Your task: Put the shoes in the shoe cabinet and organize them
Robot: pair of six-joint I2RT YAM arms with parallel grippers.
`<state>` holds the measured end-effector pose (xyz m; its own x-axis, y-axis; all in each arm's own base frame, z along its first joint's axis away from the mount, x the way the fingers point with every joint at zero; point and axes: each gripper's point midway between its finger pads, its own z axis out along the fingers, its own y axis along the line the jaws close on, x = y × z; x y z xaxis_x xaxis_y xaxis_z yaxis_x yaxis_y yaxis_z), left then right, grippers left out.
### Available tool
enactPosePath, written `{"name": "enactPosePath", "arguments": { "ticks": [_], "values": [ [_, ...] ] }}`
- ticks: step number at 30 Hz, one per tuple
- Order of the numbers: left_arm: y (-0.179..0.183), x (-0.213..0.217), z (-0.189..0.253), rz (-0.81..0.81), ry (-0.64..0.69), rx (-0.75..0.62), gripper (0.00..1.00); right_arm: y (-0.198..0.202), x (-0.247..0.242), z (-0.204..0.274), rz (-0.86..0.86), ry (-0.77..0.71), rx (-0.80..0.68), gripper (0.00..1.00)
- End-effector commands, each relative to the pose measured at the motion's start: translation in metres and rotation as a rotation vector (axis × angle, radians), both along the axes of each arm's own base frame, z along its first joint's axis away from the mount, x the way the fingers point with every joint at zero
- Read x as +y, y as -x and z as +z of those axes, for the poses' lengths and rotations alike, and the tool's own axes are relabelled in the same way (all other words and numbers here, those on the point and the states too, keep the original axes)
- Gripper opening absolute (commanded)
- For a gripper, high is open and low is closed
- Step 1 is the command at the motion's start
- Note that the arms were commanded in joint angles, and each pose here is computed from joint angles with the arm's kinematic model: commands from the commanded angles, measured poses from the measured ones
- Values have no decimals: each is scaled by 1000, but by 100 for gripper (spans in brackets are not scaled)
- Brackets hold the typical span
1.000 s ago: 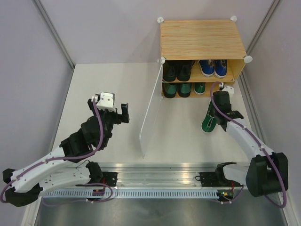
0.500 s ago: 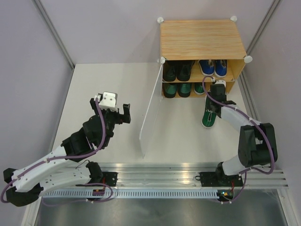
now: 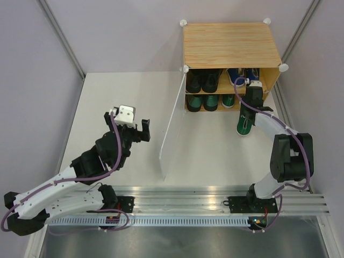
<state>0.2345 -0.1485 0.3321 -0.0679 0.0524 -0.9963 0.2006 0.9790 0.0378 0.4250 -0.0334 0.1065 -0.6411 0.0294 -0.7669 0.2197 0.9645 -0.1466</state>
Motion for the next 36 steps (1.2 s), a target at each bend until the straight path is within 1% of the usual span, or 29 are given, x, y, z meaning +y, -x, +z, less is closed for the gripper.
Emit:
{"name": "enactPosePath", "arguments": {
  "ticks": [1, 6, 9, 13, 23, 26, 27, 29, 30, 32, 33, 35, 36],
  "values": [
    [-1, -3, 0, -16, -9, -3, 100, -34, -8, 41, 0, 42, -148, 1],
    [-1, -3, -1, -15, -16, -2, 100, -47, -11, 30, 31, 82, -127, 1],
    [-2, -3, -3, -11, -26, 1, 100, -56, -12, 28, 34, 85, -153, 1],
    [-3, -2, -4, 3, -35, 2, 100, -62, -11, 24, 37, 73, -174, 1],
    [-5, -3, -8, 8, -57, 6, 100, -71, -13, 10, 33, 58, -156, 1],
    [-6, -4, -9, 8, -62, 9, 100, -71, -17, 14, 3, 61, -163, 7],
    [-6, -5, -9, 8, -64, 9, 100, -71, -17, 15, -7, 57, -165, 13],
    [-6, -5, -11, 8, -69, 12, 100, -70, -19, 18, -24, 57, -160, 19],
    [-7, -5, -11, 9, -70, 12, 100, -70, -19, 20, -24, 57, -163, 27],
    [-7, -6, -11, 9, -73, 13, 100, -68, -17, 23, -34, 33, -174, 36],
    [-7, -6, -12, 6, -74, 14, 100, -67, -18, 24, -36, 30, -175, 46],
    [-7, -6, -12, 7, -77, 13, 100, -64, -17, 26, -44, 16, -173, 55],
    [-7, -6, -12, 9, -77, 13, 100, -62, -16, 27, -45, 12, -175, 63]
  ]
}}
